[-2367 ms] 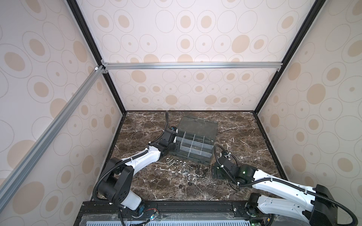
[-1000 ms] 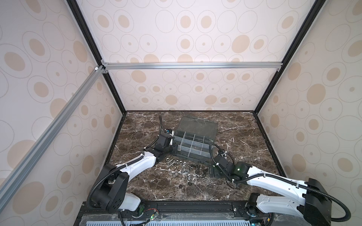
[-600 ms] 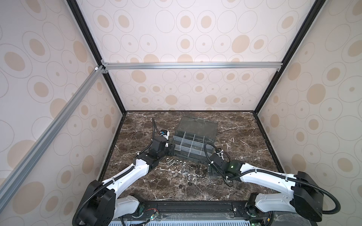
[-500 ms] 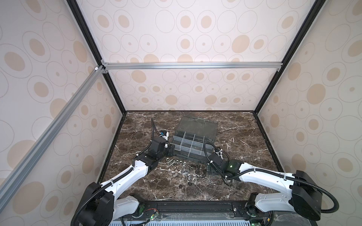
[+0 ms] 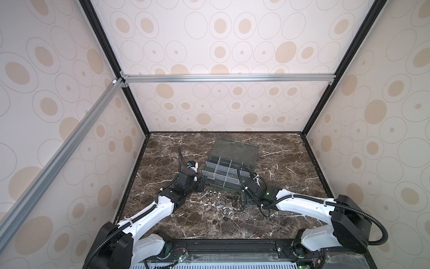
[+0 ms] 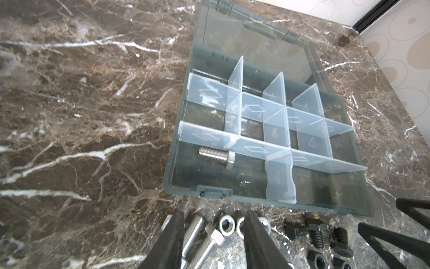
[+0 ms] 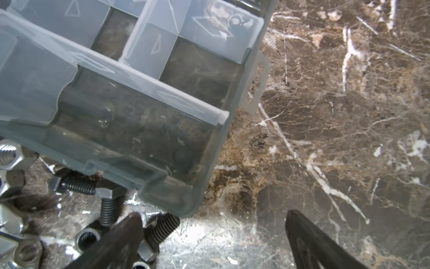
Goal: Sort the screws and nuts into containers
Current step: 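Release the silver bolt into the compartment and move the left gripper back to the pile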
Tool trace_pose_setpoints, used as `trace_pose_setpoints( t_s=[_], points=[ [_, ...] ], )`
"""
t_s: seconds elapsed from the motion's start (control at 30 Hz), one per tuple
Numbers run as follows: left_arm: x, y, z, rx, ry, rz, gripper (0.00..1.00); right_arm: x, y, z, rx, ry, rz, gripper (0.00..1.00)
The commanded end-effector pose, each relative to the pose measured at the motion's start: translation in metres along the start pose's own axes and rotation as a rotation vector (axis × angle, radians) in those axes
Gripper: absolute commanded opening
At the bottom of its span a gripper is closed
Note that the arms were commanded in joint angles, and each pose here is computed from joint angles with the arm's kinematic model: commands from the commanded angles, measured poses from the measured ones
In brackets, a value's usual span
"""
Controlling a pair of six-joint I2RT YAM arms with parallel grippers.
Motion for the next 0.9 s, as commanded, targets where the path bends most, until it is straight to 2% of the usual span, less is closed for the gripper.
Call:
trace_pose_setpoints(
  t_s=[0.0,0.43,0.87],
  points=[
    [0.002,0.004,0.001,0.009,0.041,-0.007,0.43,-0.004,-0.001,0.000,-0.005,-0.008,0.007,1.00],
    [0.036,-0.002,0.008,-0.015,0.016,0.120,0.44,0.004,0.015,-0.011,-0.077,-0.037,0.047,1.00],
    [0.044,-0.012,0.009,-0.015,-0.010,0.164,0.45,0.006,0.030,-0.026,-0.098,-0.076,0.025,1.00]
  ],
)
Point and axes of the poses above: each gripper's point midway between its finger pads, its own y axis back along the fingers, its own z axis along the line the jaws close on, x = y × z, the point moved 9 cm from there along y, back along the fingers, and after that the axes turned 13 degrees about -y, right-handed, at the moved point
